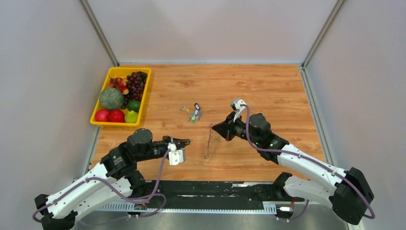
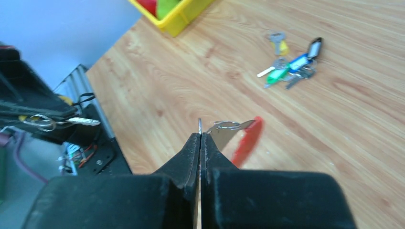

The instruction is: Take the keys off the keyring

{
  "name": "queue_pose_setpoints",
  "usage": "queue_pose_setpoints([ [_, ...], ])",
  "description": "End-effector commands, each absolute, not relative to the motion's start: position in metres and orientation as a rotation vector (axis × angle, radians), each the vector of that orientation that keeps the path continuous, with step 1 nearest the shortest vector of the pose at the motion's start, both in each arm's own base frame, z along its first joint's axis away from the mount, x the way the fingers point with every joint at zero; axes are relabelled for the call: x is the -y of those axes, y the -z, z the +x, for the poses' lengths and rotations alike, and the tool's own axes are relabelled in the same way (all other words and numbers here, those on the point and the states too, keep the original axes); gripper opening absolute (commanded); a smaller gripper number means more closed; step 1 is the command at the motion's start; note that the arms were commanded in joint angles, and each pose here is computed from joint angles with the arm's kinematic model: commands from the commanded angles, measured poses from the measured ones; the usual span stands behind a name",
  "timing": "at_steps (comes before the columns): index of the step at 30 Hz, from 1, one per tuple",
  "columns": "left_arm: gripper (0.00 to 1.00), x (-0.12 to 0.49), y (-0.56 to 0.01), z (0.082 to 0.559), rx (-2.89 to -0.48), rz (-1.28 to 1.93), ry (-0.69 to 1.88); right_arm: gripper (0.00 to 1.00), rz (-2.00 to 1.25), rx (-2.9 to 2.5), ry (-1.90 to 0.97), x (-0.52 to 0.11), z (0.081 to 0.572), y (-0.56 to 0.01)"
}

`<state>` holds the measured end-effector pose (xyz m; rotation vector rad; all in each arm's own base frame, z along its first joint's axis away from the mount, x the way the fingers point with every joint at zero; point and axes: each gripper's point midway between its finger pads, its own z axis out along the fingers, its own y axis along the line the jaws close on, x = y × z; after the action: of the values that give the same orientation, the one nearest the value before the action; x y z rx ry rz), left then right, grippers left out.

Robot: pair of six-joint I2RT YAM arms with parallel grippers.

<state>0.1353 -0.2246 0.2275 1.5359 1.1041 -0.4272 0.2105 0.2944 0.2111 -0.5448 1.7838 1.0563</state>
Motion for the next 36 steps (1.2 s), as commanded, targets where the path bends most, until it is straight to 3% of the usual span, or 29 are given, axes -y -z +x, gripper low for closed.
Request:
queue_pose_setpoints([
  [1,0.00,0.233,-0.227,0.151,-1.219,1.448,0.448,0.00,-0.464,-1.761,-0.949,-0.276,0.239,-0.224],
  [10,0.00,0.251,-0.205,0.216,-1.848,1.022,0.417,0.00,-0.418,-1.808,-0.788,-0.241,0.262,-0.221],
  [25,0.04,0.257,-0.105,0.357,-2.289,0.469,0.605,0.00,-0.415,-1.829,-0.664,-0.199,0.253,-0.239],
  [28,0.18,0.257,-0.096,0.374,-2.301,0.417,0.645,0.00,-0.423,-1.852,-0.662,-0.200,0.253,-0.236],
  [32,0.44,0.254,-0.100,0.383,-2.292,0.405,0.625,0.00,-0.426,-1.935,-0.640,-0.197,0.253,-0.225],
  [34,0.71,0.252,-0.105,0.379,-2.285,0.412,0.622,0.00,-0.432,-1.976,-0.633,-0.197,0.252,-0.219],
  [35,0.93,0.251,-0.115,0.378,-2.262,0.413,0.625,0.01,-0.437,-1.992,-0.634,-0.197,0.251,-0.215],
  [36,0.96,0.248,-0.114,0.373,-2.264,0.414,0.624,0.02,-0.443,-2.008,-0.636,-0.198,0.251,-0.211],
])
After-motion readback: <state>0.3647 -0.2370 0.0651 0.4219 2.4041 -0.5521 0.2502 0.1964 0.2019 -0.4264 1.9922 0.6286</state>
